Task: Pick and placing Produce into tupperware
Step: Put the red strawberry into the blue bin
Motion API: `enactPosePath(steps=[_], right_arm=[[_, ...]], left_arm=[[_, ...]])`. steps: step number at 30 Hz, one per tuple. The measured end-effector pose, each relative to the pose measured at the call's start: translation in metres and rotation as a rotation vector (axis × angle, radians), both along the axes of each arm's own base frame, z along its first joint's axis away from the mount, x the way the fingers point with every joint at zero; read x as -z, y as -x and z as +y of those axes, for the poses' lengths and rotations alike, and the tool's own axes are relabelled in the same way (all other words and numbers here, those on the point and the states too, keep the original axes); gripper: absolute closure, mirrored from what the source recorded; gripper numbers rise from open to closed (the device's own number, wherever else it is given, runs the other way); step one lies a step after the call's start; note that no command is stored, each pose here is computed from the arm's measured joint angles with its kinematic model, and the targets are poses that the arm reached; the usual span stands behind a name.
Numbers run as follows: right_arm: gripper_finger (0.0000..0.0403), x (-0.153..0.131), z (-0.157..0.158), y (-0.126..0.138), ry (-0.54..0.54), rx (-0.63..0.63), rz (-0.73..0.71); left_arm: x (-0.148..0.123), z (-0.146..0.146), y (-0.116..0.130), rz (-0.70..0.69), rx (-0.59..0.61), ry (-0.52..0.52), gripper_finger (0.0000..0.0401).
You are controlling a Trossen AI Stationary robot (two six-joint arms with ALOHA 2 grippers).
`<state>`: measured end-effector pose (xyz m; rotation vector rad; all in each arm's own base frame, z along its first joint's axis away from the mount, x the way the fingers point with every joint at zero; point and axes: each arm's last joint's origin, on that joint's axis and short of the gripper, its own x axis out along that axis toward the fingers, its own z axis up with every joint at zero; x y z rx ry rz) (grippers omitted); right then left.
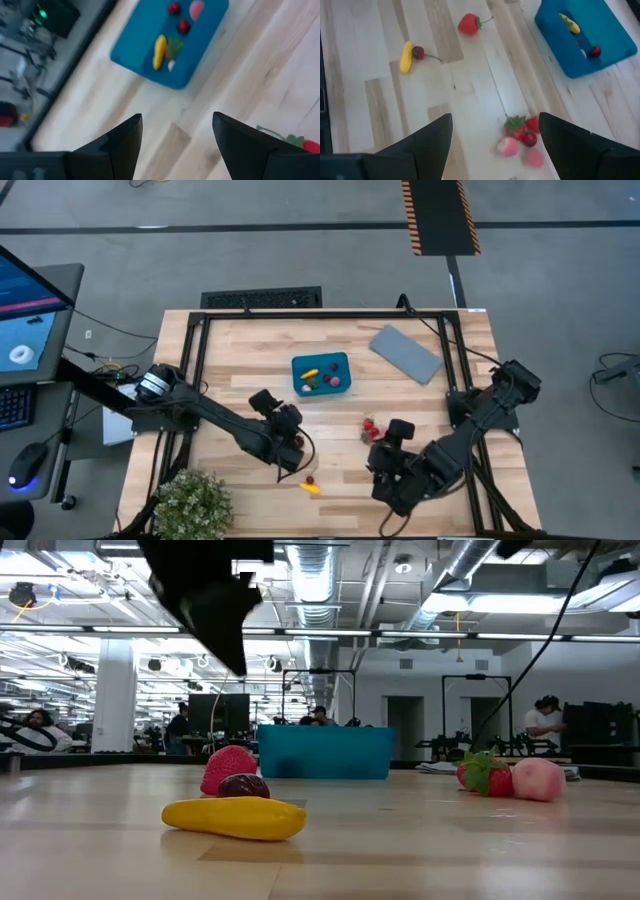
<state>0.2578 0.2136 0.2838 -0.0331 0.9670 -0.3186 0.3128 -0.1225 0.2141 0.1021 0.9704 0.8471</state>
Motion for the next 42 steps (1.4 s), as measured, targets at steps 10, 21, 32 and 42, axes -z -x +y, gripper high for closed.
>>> enactPosePath(steps=[10, 21, 32, 42], right_arm=[[0.0085, 0.000, 0.015, 0.019, -0.022, 0.091, -0.071], [0.0085, -0.001, 0.022, 0.025, -0.004, 0.080, -0.116], [0.0085, 0.001, 0.031, 0.032, 0.035, 0.039, -0.147], [0.0085, 0.005, 0.042, 0.035, 0.035, 0.011, -0.178]], left_arm=[[0.024, 0.001, -0.015, -0.183, -0.026, 0.160, 0.0168], [0.033, 0.003, -0.020, -0.237, -0.129, 0.423, 0.0168], [0.033, -0.004, -0.026, -0.263, -0.130, 0.602, 0.0168], [0.046, -0.005, -0.022, -0.181, -0.200, 0.619, 0.0168]])
